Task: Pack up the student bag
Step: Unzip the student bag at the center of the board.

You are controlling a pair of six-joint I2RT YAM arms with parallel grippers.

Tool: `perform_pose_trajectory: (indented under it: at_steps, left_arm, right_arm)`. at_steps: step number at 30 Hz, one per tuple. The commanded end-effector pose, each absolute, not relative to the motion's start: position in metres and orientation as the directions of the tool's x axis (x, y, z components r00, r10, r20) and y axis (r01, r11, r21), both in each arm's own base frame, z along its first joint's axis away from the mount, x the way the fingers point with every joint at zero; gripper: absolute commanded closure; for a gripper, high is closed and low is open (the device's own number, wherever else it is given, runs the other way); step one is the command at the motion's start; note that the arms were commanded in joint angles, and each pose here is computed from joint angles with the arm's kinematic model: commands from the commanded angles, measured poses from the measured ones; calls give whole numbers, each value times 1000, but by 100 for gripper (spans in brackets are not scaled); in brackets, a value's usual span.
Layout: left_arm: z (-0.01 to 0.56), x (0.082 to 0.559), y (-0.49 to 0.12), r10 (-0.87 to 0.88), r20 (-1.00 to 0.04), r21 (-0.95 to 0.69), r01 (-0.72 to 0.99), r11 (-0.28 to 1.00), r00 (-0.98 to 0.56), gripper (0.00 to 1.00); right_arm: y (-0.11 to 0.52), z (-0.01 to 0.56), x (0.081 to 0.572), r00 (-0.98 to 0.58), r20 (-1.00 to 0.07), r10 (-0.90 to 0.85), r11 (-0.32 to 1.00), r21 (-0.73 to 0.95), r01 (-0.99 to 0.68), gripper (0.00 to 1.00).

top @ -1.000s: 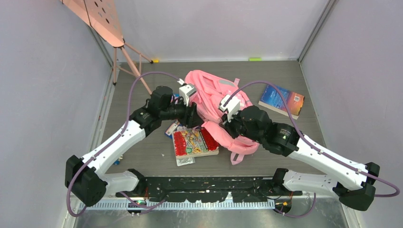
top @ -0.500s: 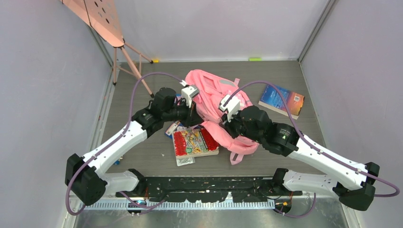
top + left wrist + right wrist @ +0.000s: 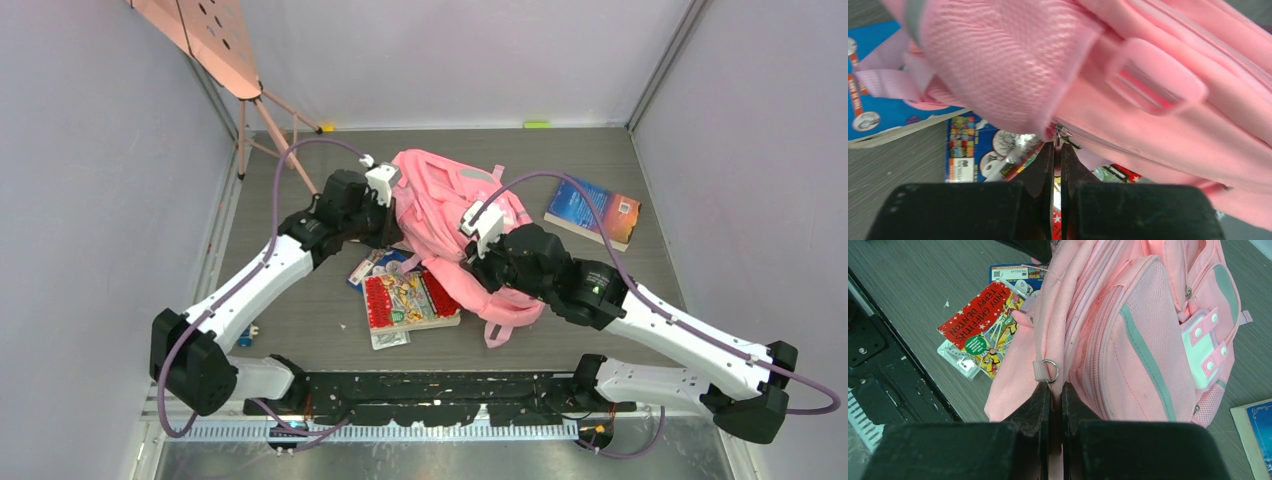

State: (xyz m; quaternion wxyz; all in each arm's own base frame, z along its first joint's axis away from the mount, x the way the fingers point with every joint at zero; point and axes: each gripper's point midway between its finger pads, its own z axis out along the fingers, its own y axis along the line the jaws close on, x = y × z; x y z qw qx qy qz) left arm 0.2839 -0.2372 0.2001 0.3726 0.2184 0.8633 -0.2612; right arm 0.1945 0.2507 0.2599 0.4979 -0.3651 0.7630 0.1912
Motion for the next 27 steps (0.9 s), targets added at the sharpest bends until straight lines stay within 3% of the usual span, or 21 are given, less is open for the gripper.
perform_pose_trajectory:
  at_steps: [1,12,16,18,20,27]
  left_arm:
    - [203,316,-208,123,-759,-226,436,871,-640,100]
    - [193,323,-205,127,-748,-217,421,881,-651,98]
    - [204,313,-206,167,-777,-201,490,848,-607,47]
    - [220,307,-206,169,-823,-178,528,830,-543,31]
    - [235,299,-208,173,-867,-148,573,806,-468,26]
    - [257,248,-245,132,-937,-182,773,608,-324,31]
  right_arm:
    - [266,324,196,-123,-980,-157,648,-8,-762,100]
    - [280,311,199,-186,-975,-125,651,61,-757,100]
    - [276,312,215,-212,-972,-97,729,75,-680,100]
    - [275,311,223,-224,-970,-91,762,77,-643,100]
    - [276,307,229,-237,-967,-92,781,77,-620,100]
    - [280,307,236,-252,-965,-67,802,98,-589,100]
